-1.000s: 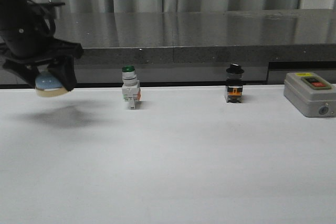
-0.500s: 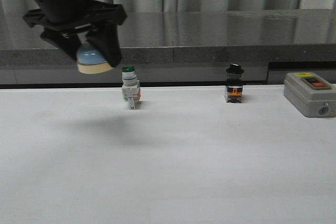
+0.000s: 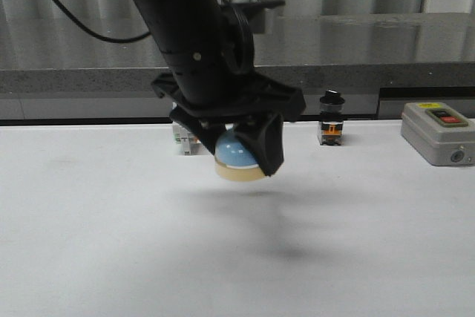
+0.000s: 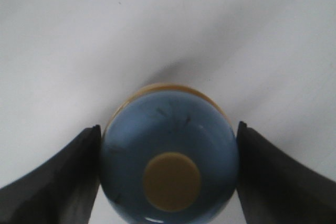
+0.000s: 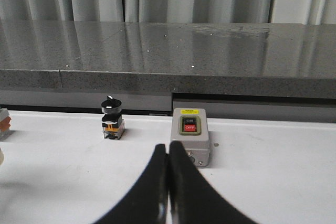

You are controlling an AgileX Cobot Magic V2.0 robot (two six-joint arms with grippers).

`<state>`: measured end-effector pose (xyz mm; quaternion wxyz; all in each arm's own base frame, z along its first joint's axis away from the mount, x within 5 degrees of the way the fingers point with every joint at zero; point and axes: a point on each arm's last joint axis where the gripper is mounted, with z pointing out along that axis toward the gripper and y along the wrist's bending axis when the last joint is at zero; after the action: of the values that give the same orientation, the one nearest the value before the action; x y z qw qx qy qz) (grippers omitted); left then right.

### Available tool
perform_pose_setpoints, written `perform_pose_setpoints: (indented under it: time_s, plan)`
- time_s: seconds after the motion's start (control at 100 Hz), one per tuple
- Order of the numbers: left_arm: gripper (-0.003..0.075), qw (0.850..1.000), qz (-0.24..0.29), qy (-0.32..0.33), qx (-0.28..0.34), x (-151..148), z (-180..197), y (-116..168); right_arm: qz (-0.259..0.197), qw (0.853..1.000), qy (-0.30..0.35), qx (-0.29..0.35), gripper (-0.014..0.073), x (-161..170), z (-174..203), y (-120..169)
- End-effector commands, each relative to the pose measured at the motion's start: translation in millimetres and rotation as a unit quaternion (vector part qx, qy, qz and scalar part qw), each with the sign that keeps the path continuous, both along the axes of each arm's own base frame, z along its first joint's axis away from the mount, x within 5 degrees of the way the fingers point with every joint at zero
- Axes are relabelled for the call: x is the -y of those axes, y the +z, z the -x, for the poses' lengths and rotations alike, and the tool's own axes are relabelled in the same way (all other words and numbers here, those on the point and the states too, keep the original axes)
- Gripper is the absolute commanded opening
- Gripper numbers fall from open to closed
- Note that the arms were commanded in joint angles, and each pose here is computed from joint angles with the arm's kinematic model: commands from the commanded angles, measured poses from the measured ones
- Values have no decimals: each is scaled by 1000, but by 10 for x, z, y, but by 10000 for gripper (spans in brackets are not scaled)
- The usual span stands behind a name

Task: Place and press bell with both arms
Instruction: 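Lift the bell with the left gripper and carry it toward table center, then lower the bell onto the table and open the left gripper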

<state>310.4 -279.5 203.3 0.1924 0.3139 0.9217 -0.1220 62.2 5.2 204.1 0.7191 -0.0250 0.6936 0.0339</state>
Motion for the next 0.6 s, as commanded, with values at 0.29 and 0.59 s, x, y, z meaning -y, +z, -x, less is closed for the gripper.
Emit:
perform_pose_setpoints:
  time_s: [0.29, 0.59]
  plan:
    - [99, 1000, 19, -3, 17, 146, -41, -78, 2, 999, -3, 44, -60, 2, 5, 117]
    - [411, 1000, 13, -14, 12, 141, -26, -84, 2, 999, -3, 44, -60, 2, 5, 117]
